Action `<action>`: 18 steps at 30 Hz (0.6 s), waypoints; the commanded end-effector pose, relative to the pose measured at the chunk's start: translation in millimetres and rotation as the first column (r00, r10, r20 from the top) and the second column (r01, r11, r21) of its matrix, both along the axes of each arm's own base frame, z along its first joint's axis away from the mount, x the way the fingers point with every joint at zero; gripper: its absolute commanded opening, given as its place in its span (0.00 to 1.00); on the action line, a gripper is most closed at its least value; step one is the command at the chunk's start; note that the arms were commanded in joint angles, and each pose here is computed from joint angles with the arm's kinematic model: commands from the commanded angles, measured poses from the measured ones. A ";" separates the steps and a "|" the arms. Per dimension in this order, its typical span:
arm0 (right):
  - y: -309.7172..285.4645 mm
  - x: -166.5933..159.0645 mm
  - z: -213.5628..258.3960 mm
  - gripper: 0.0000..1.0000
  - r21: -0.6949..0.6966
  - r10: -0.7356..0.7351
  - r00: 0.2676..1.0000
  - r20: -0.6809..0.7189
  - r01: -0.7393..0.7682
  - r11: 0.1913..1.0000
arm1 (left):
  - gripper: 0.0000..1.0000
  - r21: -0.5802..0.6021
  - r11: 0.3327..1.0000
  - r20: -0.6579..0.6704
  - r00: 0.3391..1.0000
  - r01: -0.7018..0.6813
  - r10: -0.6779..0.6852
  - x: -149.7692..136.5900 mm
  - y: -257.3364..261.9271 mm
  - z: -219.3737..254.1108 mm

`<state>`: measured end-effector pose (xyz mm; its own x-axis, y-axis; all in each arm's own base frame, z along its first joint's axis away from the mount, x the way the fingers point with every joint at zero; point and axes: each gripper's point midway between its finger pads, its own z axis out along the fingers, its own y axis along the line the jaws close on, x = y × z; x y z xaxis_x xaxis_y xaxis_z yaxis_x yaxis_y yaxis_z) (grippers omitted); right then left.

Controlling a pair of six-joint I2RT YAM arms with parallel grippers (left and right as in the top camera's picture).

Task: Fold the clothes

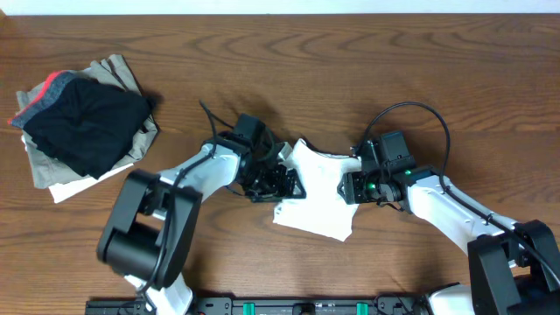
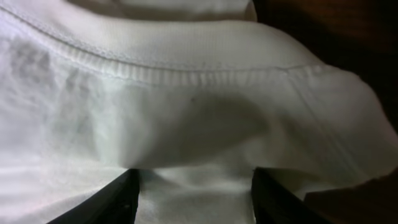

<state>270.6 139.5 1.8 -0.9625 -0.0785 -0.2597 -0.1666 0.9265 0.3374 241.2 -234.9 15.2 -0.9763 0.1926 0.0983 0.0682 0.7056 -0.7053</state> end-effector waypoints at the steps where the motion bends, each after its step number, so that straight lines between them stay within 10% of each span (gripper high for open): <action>1: -33.9 -18.3 -31.8 0.58 -0.156 -0.053 0.996 -0.076 0.041 0.987 | 0.45 0.139 0.990 -0.185 0.982 -0.018 0.044 -34.6 18.4 -49.0; 6: -33.6 -19.4 -31.9 0.59 -0.153 -0.055 0.995 -0.081 0.042 0.987 | 0.06 0.152 0.988 -0.213 0.976 -0.020 0.052 -38.0 20.6 -55.9; 18: -34.0 -12.2 -18.2 0.64 -0.151 -0.052 0.997 -0.061 0.042 0.988 | 0.06 0.352 0.931 -0.116 0.983 -0.095 0.144 -13.2 71.0 -52.5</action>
